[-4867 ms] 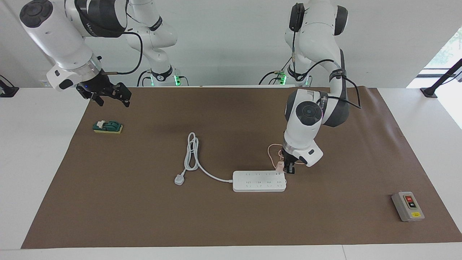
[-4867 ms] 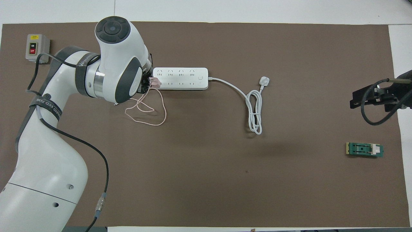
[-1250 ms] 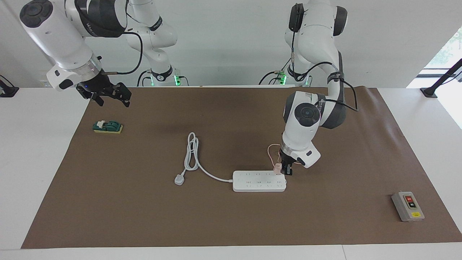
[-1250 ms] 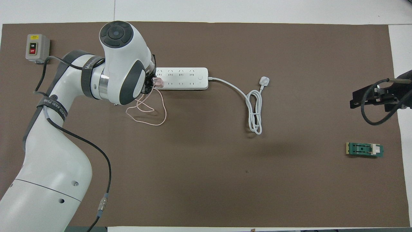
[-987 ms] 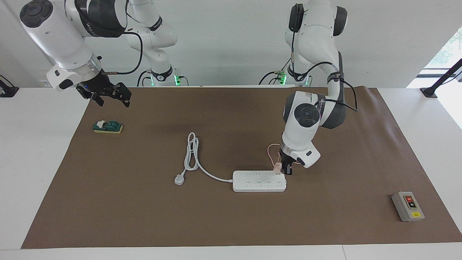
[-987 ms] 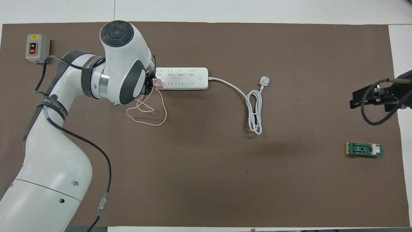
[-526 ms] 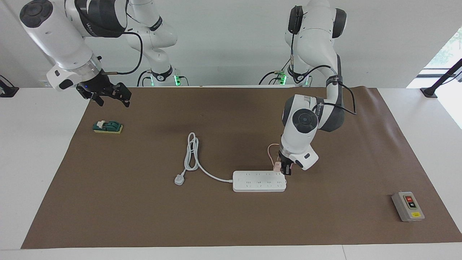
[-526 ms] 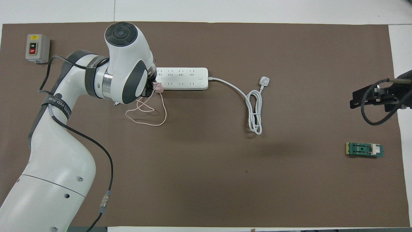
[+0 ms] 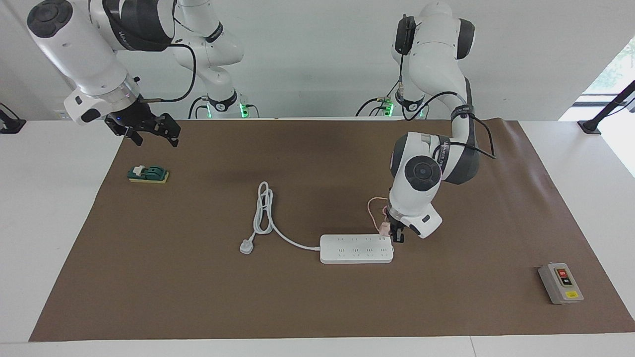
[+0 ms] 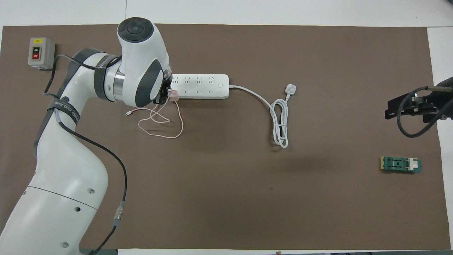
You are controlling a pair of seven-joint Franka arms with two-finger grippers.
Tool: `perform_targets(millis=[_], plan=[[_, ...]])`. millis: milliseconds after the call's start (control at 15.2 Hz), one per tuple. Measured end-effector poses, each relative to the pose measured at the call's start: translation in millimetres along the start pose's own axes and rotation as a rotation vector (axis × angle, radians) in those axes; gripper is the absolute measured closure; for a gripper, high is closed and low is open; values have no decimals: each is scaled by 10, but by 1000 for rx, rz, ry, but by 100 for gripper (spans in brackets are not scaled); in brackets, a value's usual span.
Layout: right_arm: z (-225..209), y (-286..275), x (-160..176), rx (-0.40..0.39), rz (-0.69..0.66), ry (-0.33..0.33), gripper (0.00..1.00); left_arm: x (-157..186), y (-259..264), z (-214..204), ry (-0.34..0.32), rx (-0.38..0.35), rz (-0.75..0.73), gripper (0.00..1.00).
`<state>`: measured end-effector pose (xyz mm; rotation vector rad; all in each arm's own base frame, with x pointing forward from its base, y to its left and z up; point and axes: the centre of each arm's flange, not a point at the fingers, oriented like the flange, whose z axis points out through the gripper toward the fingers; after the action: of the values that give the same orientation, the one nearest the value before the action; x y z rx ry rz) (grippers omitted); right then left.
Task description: Plug charger into power strip
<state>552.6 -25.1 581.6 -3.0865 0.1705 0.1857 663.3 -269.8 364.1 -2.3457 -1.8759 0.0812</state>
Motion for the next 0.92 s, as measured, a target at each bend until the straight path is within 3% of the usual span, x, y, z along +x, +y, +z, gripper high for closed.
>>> perform_targets(millis=[526, 921], plan=[[0, 0, 0, 0, 0, 0, 0, 23, 53, -361, -11, -60, 4, 68], [0, 0, 0, 0, 0, 0, 0, -87, 81, -279, -16, -67, 18, 68]])
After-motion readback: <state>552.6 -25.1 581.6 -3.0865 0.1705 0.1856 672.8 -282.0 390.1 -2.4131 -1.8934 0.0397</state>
